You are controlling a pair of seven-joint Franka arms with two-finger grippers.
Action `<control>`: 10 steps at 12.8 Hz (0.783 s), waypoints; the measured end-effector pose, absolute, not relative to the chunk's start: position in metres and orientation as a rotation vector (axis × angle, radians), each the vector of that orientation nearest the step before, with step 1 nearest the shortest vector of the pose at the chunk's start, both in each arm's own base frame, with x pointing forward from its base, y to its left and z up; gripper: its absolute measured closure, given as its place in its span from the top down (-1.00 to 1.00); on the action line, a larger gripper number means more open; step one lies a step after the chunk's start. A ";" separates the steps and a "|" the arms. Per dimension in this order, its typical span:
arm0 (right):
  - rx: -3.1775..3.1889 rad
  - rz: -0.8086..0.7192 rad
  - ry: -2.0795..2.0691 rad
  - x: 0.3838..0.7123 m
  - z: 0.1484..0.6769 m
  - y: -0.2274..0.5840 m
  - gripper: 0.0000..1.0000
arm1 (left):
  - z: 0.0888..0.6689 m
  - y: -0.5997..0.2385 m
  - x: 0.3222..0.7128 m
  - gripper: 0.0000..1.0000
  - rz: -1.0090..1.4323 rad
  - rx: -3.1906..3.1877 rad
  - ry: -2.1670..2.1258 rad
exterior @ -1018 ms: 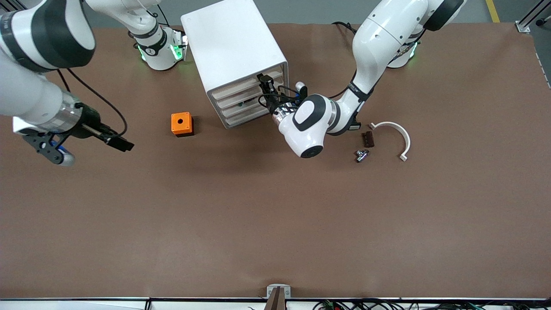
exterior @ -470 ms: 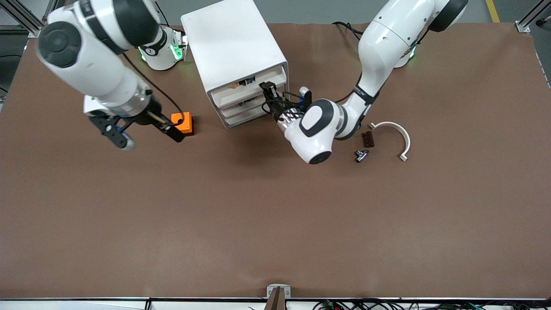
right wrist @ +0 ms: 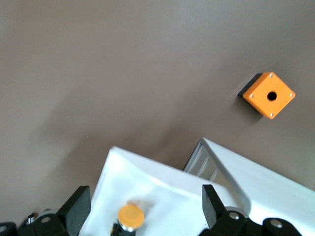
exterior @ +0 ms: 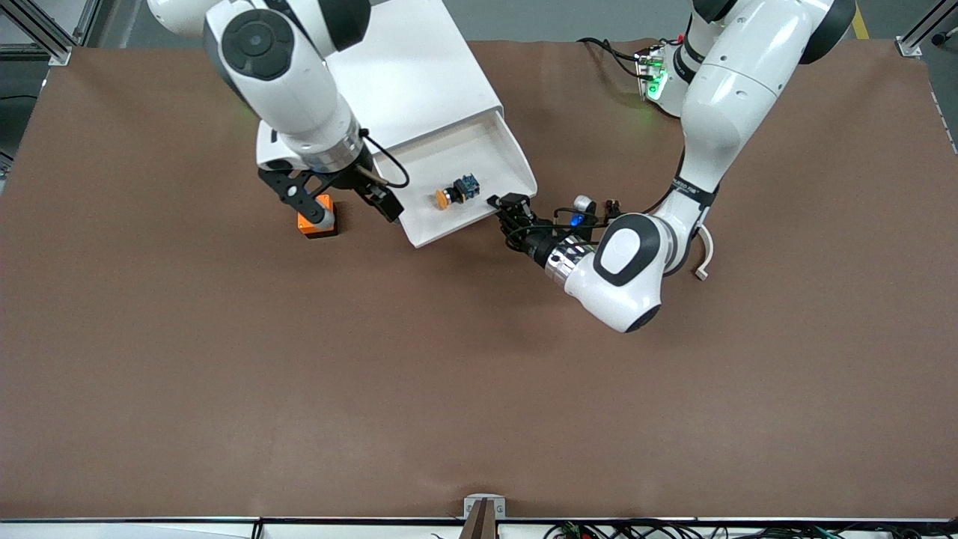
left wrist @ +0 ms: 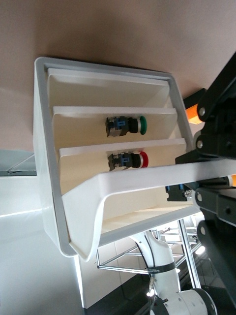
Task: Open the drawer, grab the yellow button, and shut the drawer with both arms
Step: 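Lower the right gripper into the drawer and grasp the orange-capped button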
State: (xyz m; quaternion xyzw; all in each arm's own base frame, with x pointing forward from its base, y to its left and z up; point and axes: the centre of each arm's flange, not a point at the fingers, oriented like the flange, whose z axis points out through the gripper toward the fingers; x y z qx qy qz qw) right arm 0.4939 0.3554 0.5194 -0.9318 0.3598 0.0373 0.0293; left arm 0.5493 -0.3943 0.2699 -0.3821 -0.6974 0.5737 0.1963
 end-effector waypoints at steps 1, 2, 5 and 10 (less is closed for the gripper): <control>-2.867 0.108 1.128 0.487 0.519 0.366 1.00 | 0.270 -0.395 0.550 -0.79 1.609 -1.073 -1.953; -2.863 0.101 1.145 0.481 0.516 0.377 1.00 | 0.271 -0.395 0.551 -0.76 1.616 -1.084 -1.955; -2.851 0.080 1.186 0.464 0.500 0.412 1.00 | 0.283 -0.381 0.569 -0.33 1.660 -1.133 -1.980; -2.849 0.039 1.246 0.450 0.458 0.454 1.00 | 0.324 -0.323 0.620 0.85 1.742 -1.154 -2.058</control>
